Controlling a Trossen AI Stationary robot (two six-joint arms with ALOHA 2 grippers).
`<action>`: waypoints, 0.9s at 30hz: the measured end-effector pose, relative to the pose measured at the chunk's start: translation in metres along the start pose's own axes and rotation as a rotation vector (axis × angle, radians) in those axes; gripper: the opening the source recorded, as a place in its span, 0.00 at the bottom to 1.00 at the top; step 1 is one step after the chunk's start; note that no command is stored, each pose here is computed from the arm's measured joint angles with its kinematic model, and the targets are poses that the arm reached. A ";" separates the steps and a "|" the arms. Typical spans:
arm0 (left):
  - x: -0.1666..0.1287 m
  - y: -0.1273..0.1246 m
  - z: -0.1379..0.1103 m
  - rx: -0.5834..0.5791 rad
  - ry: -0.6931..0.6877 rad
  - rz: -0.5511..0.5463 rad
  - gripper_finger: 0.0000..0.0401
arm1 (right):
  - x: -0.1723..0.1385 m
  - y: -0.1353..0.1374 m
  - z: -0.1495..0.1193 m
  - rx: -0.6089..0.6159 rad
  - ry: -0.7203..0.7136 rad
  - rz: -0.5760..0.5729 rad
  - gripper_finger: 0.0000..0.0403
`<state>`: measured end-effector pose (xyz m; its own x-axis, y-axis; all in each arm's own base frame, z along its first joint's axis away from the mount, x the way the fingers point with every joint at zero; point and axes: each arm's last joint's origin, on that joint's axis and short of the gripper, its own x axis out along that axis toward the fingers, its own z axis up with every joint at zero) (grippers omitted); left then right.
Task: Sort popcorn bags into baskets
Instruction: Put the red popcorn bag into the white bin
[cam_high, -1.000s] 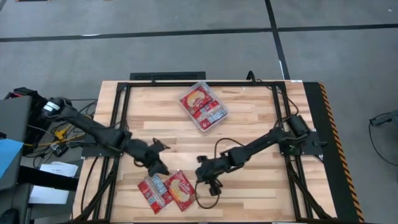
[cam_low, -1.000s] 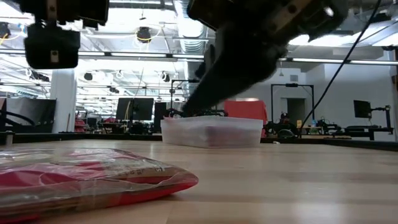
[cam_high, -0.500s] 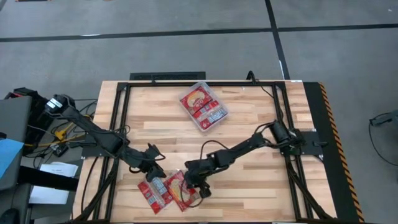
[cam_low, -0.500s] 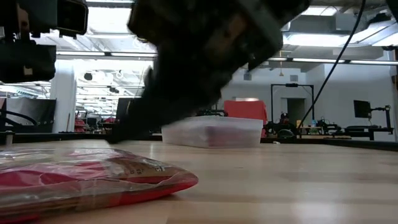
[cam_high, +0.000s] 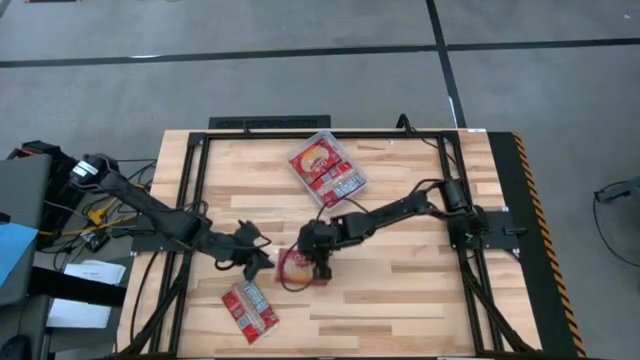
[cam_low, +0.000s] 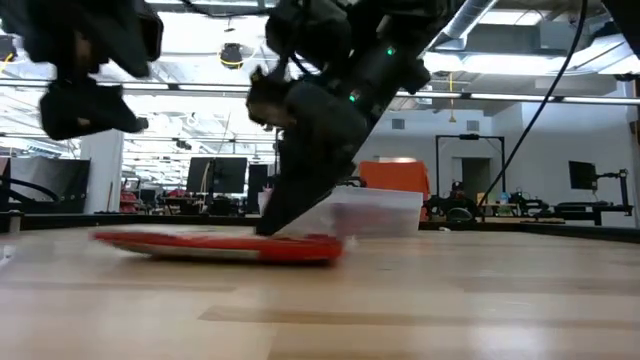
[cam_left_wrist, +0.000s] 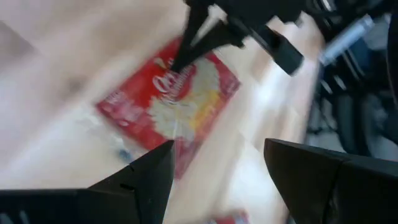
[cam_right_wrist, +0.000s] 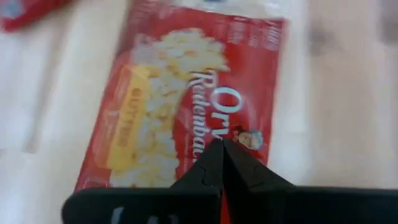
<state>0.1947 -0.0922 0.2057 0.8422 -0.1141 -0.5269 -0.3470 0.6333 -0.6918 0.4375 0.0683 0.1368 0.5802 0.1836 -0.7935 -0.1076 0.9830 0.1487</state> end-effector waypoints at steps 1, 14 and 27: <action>0.001 0.002 0.004 0.011 -0.028 0.021 0.58 | -0.005 -0.004 0.000 -0.001 0.013 -0.008 0.05; 0.010 0.053 0.077 0.166 -0.043 0.112 0.70 | -0.066 0.035 0.016 0.007 -0.044 -0.128 0.05; 0.065 0.109 0.102 0.252 0.116 -0.005 0.71 | -0.037 0.072 -0.018 0.032 0.094 -0.208 0.04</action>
<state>0.2533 0.0471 0.1466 0.7858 -0.1957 -0.5867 -0.2168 0.8013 -0.5577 0.3935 0.1318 0.1661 0.5092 -0.0219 -0.8604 0.0328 0.9994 -0.0060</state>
